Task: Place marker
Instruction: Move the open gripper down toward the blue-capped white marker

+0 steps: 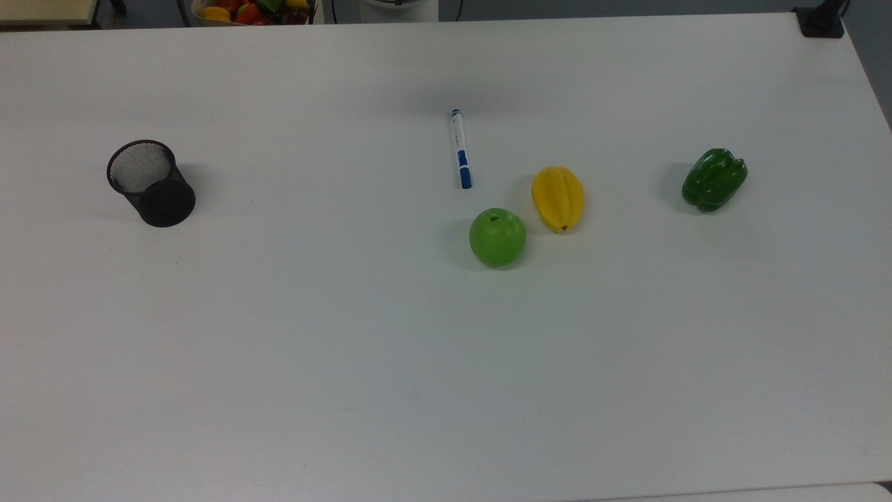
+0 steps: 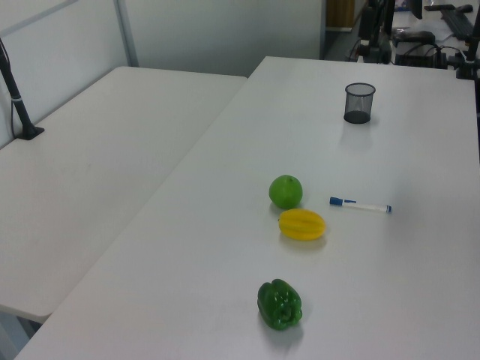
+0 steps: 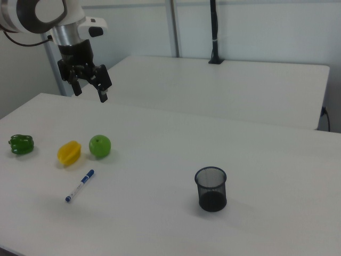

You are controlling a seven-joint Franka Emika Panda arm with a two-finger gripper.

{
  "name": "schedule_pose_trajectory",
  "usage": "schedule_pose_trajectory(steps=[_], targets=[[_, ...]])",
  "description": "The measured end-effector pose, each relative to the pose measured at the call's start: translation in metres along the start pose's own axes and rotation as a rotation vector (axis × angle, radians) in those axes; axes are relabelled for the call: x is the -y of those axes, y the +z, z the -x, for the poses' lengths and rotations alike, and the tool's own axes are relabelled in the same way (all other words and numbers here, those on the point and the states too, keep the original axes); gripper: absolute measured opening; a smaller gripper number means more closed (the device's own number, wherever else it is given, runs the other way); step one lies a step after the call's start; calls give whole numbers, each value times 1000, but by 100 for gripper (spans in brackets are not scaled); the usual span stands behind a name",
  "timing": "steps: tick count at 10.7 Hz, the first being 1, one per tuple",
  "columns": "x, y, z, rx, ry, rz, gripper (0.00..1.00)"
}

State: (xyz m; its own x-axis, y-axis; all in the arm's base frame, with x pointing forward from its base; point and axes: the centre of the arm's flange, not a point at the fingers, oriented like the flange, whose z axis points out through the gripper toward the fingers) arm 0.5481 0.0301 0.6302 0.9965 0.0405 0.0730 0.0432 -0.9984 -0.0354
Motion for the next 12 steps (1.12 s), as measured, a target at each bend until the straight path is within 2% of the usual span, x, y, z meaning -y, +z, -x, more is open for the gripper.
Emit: schedule_pose_trajectory(steps=[12], targets=[[3,3,0,6,-7,0,100]])
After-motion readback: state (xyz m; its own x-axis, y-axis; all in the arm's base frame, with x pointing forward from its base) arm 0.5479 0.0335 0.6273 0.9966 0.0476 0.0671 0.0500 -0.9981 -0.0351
